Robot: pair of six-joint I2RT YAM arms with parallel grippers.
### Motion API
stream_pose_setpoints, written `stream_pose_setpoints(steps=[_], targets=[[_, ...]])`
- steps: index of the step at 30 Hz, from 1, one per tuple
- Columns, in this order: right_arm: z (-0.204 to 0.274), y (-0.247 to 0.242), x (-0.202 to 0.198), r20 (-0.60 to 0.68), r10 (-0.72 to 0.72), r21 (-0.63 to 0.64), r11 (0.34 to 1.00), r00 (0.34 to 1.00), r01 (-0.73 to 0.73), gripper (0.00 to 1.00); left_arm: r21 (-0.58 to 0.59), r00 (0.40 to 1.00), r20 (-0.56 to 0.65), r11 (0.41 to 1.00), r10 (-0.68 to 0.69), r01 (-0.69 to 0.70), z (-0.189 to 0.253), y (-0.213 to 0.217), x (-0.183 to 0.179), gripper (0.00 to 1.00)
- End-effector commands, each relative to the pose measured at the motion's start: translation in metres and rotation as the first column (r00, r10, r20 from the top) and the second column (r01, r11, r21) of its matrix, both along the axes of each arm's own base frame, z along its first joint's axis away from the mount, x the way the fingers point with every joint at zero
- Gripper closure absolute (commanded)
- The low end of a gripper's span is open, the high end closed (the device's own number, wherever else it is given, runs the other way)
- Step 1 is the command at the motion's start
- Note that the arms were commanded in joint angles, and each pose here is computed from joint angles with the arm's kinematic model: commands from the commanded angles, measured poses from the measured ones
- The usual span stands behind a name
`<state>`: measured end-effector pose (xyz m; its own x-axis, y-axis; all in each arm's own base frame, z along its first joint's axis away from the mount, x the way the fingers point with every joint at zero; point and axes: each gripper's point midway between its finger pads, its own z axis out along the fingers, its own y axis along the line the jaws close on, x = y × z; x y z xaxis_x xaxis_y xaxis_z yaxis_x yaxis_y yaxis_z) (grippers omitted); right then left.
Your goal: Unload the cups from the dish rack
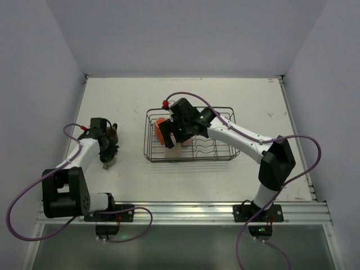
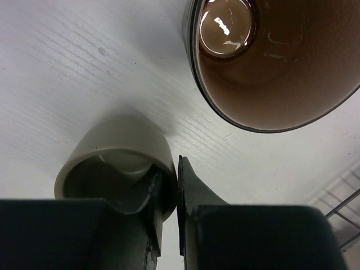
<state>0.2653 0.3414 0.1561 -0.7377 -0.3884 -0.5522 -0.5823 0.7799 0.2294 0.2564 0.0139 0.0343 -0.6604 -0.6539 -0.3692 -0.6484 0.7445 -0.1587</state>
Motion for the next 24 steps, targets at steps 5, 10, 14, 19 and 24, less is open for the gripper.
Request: stream_pose_setpoints(steps=[5, 10, 14, 19, 24], targets=[[0.009, 0.009, 0.008, 0.031, -0.037, -0.014, 0.999, 0.999, 0.038, 0.14, 0.014, 0.996, 0.088, 1.0, -0.003, 0.001, 0.021, 0.006, 0.014, 0.53], [0.002, 0.009, 0.011, 0.035, -0.054, -0.056, 0.997, 0.998, 0.056, 0.14, 0.015, 0.989, 0.146, 1.0, -0.013, 0.01, 0.047, 0.005, 0.019, 0.3], [-0.006, 0.008, 0.013, 0.044, -0.073, -0.104, 0.992, 0.996, 0.077, 0.14, -0.007, 0.978, 0.206, 1.0, -0.025, 0.027, 0.07, -0.001, 0.023, 0.25], [-0.012, 0.004, 0.012, 0.054, -0.083, -0.158, 0.983, 0.995, 0.091, 0.15, -0.028, 0.957, 0.287, 0.998, -0.043, 0.053, 0.103, -0.008, 0.027, 0.24], [-0.017, 0.003, 0.011, 0.051, -0.089, -0.184, 0.978, 0.995, 0.097, 0.18, -0.028, 0.933, 0.356, 0.998, -0.049, 0.063, 0.132, -0.01, 0.028, 0.23]])
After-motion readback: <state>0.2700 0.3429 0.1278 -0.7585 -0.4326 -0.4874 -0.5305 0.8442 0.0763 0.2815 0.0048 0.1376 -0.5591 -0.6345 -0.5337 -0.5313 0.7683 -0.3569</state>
